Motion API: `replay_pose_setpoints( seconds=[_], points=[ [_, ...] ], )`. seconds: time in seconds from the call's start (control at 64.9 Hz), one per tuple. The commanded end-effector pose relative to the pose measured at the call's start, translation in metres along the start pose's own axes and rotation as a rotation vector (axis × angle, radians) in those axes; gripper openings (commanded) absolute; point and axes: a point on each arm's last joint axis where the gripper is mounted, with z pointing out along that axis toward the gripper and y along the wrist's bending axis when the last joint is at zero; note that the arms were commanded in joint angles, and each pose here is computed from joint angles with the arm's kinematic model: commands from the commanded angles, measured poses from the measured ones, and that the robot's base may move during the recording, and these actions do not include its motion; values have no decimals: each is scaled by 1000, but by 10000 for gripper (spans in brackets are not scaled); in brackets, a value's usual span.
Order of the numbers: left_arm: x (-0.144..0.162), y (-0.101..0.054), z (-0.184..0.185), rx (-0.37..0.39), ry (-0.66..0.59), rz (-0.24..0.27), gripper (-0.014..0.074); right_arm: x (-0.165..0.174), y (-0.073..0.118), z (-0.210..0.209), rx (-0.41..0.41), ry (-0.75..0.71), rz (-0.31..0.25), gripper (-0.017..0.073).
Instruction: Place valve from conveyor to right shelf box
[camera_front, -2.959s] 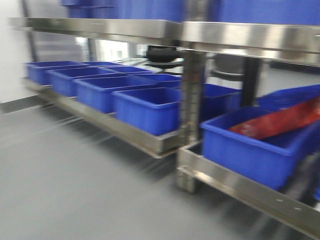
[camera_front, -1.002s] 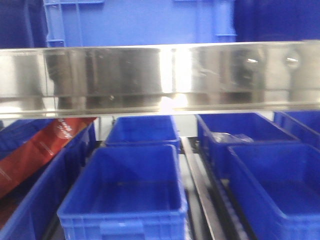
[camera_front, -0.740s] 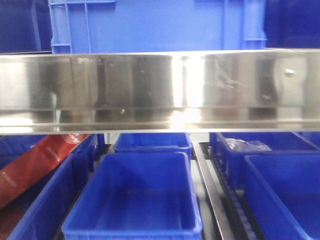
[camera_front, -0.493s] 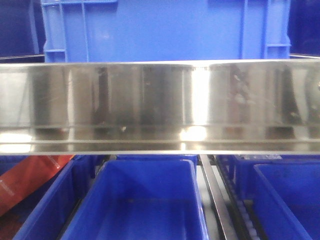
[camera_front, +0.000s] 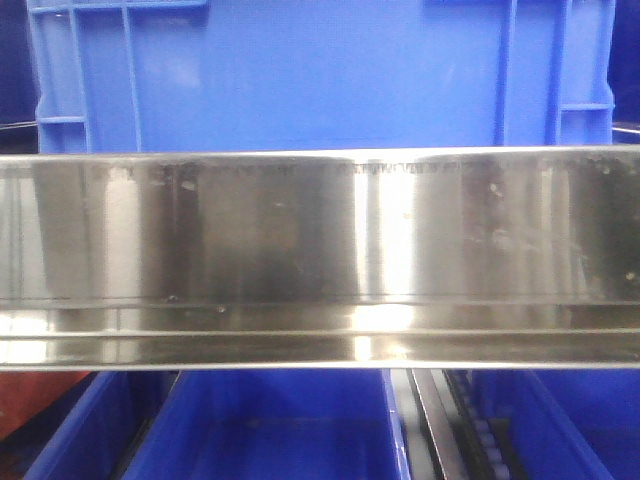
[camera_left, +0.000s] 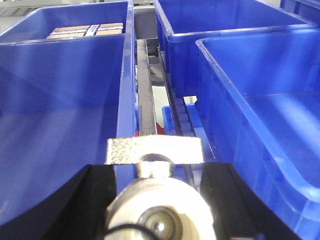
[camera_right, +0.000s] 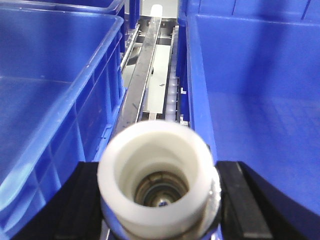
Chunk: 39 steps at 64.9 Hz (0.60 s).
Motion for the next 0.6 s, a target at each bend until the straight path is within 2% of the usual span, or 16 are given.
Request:
replay_pose_setpoints(
  seconds=[0.0,0.586],
  points=[
    [-7,0,-4,2,-71,-5,-111,-11,-1,-7,14,-97,-14,-154],
    [-7,0,-4,2,-71,-5,-111,-11,-1,-7,14,-97,-14,-154]
  ],
)
